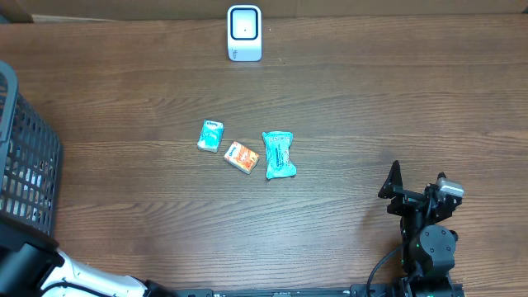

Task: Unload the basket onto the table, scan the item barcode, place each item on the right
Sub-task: 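Reach into the basket and grasp the clear snack bag with left gripper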

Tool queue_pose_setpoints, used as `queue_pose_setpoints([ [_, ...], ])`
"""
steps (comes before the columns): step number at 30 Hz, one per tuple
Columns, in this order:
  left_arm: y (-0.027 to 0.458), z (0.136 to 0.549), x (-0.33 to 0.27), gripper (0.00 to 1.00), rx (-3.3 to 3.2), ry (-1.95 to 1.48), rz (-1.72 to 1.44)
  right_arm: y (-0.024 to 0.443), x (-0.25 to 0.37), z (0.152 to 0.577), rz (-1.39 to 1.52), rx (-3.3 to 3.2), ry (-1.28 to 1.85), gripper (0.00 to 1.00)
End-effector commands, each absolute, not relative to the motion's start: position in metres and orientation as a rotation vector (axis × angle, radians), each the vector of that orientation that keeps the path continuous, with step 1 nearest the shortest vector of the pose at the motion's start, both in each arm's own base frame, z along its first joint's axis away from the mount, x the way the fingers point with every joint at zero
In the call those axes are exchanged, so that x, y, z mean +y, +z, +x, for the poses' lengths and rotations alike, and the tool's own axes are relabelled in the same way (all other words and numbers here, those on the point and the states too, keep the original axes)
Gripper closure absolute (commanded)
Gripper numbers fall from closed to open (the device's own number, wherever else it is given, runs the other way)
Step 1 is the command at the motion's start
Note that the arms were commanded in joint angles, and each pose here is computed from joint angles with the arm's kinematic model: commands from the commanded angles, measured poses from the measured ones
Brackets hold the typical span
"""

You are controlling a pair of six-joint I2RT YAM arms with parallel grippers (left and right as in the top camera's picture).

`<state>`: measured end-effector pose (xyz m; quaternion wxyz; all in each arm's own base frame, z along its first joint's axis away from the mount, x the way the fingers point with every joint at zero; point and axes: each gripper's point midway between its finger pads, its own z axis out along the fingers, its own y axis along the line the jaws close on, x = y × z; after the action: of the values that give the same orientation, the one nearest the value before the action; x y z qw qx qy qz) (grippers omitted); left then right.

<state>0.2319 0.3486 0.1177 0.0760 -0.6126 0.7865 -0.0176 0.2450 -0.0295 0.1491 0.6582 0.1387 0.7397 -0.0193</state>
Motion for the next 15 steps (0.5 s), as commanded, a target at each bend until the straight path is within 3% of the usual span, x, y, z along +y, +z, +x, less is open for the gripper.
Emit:
queue_pose_setpoints([
  [1, 0.090, 0.230, 0.349, 0.10, 2.444, -0.073, -1.823, 0.155, -0.031, 0.245, 0.320, 1.659, -0.042, 0.00],
  [7, 0.059, 0.238, 0.349, 0.16, 2.502, -0.085, -1.829, 0.155, -0.031, 0.245, 0.320, 1.659, -0.043, 0.00],
  [15, 0.042, 0.266, 0.351, 0.15, 2.499, -0.009, -1.790, 0.155, -0.031, 0.245, 0.320, 1.659, -0.042, 0.00],
])
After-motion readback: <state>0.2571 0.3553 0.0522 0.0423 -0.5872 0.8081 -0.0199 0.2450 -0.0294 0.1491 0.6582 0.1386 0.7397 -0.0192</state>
